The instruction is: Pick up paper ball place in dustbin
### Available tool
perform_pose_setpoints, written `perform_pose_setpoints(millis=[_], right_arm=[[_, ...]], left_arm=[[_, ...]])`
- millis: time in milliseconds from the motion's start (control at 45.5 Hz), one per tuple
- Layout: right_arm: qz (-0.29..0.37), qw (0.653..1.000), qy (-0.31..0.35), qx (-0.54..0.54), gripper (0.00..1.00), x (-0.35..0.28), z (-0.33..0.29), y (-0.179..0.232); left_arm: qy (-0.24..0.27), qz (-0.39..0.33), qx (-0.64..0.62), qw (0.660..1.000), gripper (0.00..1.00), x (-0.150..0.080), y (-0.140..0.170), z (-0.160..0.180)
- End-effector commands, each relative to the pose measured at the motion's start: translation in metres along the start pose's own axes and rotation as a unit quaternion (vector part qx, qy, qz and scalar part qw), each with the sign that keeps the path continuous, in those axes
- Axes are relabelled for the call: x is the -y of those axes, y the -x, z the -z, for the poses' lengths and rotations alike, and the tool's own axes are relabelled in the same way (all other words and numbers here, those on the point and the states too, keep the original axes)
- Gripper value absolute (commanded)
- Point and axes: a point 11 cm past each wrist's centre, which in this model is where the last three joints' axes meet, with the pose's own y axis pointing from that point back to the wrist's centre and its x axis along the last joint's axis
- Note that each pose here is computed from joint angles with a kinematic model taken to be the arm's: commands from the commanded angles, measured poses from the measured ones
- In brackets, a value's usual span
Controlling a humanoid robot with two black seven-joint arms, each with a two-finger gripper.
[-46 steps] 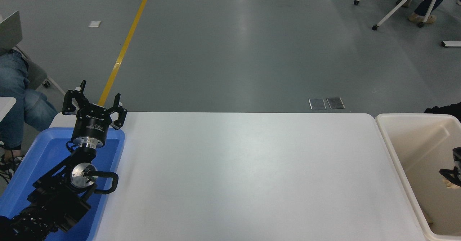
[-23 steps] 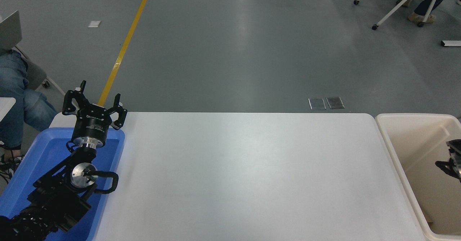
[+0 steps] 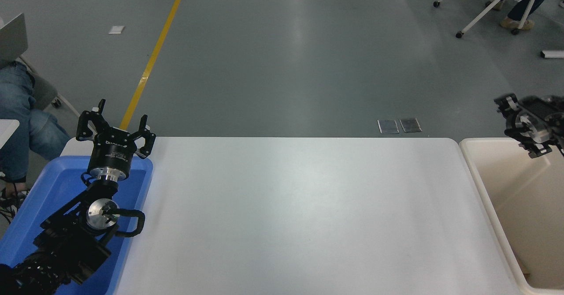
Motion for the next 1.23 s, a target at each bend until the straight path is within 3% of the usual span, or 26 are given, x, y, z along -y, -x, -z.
perform_pose_setpoints(millis=[0, 198, 659, 1209], right_arm=[[0.077, 0.984, -0.061, -0.149, 1.0, -0.056, 0.087, 0.033], [0.183, 0.948, -0.094, -0.241, 1.0, -0.111, 0.114, 0.069], [0.334, 0.865, -0.116, -0.356, 1.0, -0.203, 0.091, 0.091], [0.308, 0.868, -0.126, -0.368, 1.0, -0.218, 0.093, 0.074]], left_arm=[[0.0, 0.0, 0.0, 1.0, 0.99, 0.0, 0.0, 0.0], [0.0, 0.0, 0.0, 1.0, 0.99, 0.0, 0.0, 0.0], [0.0, -0.001, 0.0, 1.0, 0.99, 0.0, 0.0, 0.0], [-0.001, 0.0, 0.0, 1.0, 0.99, 0.0, 0.0, 0.0]])
